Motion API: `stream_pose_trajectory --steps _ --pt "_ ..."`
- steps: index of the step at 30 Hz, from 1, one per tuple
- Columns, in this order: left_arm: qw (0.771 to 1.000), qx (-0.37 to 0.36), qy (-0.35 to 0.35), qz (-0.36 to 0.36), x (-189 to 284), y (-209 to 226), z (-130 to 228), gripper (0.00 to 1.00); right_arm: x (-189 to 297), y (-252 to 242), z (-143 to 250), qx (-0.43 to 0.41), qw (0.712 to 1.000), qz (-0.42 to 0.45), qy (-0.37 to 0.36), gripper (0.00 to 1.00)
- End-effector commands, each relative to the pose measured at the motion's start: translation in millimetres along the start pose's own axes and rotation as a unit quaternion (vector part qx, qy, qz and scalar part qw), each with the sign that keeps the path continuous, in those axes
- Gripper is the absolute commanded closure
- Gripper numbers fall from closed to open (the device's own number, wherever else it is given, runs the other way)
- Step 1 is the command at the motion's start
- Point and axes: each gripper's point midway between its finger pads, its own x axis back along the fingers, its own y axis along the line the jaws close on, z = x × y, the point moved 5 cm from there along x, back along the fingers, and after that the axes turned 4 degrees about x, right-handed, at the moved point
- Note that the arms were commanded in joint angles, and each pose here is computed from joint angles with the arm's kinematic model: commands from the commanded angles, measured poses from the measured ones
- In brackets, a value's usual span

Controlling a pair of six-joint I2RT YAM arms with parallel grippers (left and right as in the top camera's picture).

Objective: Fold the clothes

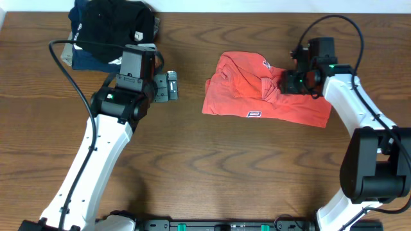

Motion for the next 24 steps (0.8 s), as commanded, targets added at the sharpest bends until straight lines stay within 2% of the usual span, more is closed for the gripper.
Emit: stream_pose_trajectory --steps 1,7,18,20,22,24 --pt "1.0 -0.002 0.005 -0.009 -7.4 1.9 -2.3 0.02 17.0 -20.1 -4.9 -0.027 0.998 0.055 -0.013 0.45" --pt "1.0 -0.003 0.019 -0.014 -20.5 1.6 1.0 0.02 18.5 -31.1 -2.5 -0.044 0.997 0.069 -0.01 0.51" --pt "0.999 -0.006 0.038 -0.021 -37.8 1.3 5.7 0.02 -10.2 -37.3 6.3 -0.056 0.996 0.073 0.019 0.54" --pt "0.999 -0.005 0.038 -0.021 -37.8 1.2 5.5 0.02 -16.1 -38.3 5.6 -0.057 0.996 0.073 0.018 0.62" --pt "0.999 -0.005 0.038 -0.021 -37.8 1.2 5.5 0.02 -19.0 -38.9 0.9 -0.055 0.996 0.073 0.006 0.79" --pt "0.999 -0.006 0.038 -0.021 -37.9 1.2 5.6 0.02 -19.7 -39.0 -5.6 -0.053 0.996 0.072 -0.01 0.9"
